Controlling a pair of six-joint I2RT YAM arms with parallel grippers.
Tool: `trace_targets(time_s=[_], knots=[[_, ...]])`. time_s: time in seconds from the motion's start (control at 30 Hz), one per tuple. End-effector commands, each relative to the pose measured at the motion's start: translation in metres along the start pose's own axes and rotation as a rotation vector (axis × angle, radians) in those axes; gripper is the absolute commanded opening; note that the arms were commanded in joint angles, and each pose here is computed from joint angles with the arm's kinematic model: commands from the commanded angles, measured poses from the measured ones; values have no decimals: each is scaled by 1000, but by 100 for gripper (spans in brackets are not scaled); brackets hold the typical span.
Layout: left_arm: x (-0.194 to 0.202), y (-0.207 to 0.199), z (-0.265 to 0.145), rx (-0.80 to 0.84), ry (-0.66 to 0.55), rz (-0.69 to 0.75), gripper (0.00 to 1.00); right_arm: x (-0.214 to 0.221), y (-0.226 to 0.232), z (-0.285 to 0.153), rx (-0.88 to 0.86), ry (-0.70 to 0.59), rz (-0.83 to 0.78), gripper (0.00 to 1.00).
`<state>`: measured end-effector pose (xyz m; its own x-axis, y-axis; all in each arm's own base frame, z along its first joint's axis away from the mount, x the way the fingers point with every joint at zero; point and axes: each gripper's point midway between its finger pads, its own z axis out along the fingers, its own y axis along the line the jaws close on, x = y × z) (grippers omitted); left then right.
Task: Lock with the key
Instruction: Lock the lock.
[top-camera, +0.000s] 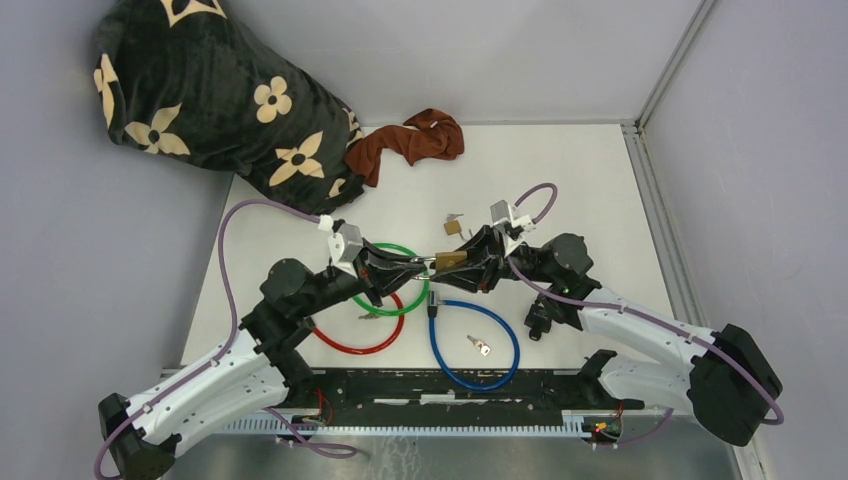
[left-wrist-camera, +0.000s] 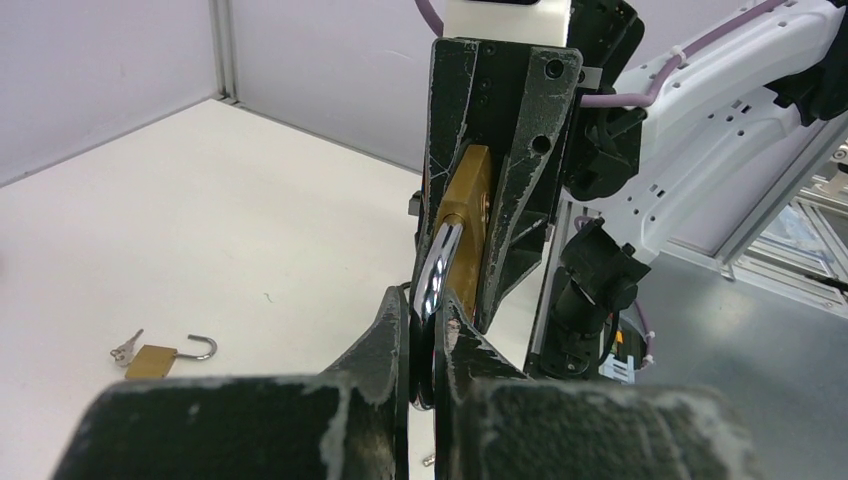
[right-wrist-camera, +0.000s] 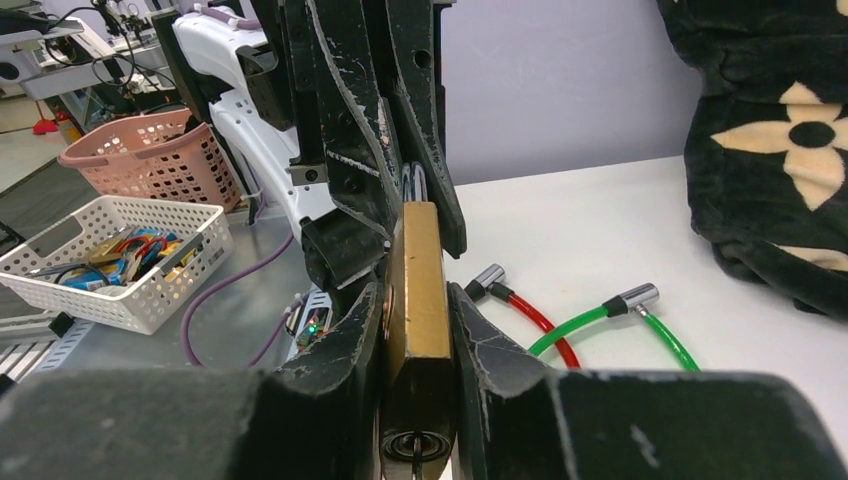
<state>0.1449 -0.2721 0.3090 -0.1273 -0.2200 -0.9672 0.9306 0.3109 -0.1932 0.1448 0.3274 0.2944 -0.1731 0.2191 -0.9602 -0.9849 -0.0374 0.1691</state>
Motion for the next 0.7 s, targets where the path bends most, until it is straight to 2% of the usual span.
trace_targets(time_s=[0.0,0.67], knots=[[-6,-48,12,202,-12,-91,2,-15,12,26,-94,-44,-82,0],[52,-66,25,230,153,-250,2,-13,13,39,-139,-18,-116,0]])
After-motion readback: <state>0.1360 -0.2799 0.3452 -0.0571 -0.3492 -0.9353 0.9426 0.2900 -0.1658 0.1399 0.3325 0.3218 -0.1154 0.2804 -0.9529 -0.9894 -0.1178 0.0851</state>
